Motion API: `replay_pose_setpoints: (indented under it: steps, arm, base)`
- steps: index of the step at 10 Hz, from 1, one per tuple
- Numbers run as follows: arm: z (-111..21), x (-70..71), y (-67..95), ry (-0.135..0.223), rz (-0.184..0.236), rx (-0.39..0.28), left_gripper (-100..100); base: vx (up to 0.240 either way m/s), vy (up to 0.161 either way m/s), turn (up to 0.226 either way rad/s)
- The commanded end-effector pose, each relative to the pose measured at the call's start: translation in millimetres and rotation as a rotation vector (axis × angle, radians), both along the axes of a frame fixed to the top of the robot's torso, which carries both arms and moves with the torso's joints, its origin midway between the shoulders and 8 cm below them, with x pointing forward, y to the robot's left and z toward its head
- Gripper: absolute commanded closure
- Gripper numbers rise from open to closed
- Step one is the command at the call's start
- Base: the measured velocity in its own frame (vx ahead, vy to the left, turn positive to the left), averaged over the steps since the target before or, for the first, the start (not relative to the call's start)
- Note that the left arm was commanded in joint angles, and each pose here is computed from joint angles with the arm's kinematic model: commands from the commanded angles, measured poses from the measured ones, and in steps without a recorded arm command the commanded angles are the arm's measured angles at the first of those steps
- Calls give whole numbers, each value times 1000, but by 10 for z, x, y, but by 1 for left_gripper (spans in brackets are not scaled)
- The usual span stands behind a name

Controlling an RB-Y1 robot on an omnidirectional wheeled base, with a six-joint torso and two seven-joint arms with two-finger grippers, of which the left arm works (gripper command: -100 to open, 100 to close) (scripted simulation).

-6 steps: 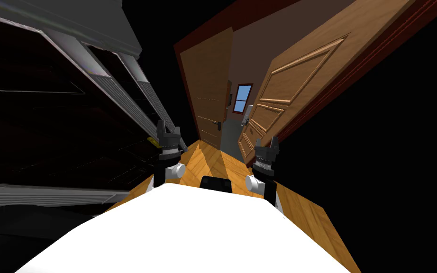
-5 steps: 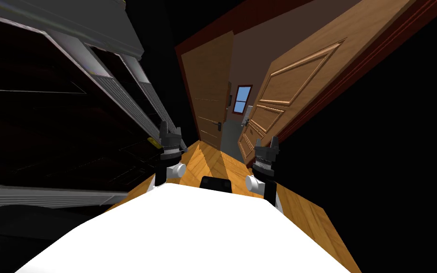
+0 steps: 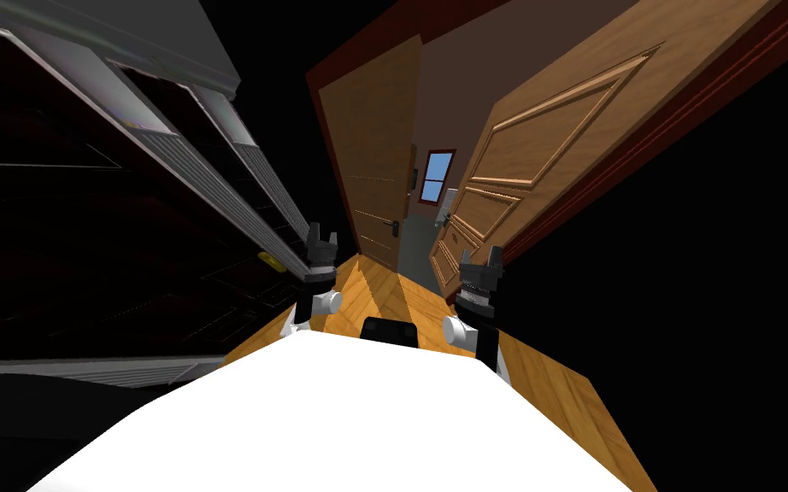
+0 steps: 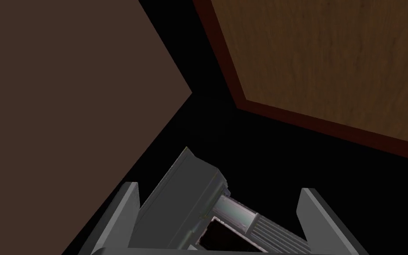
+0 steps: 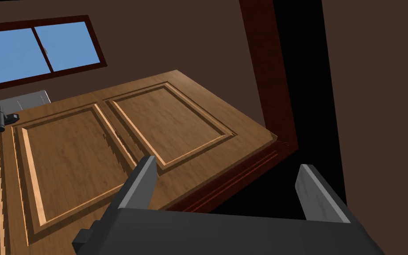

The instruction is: Push the door open

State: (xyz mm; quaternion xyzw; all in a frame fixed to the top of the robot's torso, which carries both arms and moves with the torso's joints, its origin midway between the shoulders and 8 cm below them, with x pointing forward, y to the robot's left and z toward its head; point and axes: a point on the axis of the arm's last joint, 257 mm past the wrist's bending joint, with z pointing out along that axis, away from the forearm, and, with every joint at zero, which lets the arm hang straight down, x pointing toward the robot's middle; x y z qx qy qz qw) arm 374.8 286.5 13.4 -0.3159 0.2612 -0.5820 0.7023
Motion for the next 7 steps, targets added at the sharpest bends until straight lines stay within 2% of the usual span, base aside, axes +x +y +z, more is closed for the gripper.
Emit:
replay_pose_setpoints:
  steps: [1,4,7]
  arm:
    - [-124,130,-48,25,-20,-4,-100]
    - [-352,385,-164,70,-59,-9,-100]
    - [-478,491,-208,96,-74,-12,-100]
  base:
    - [88,43,-29]
    - [90,55,-29]
    - [51,30,-14]
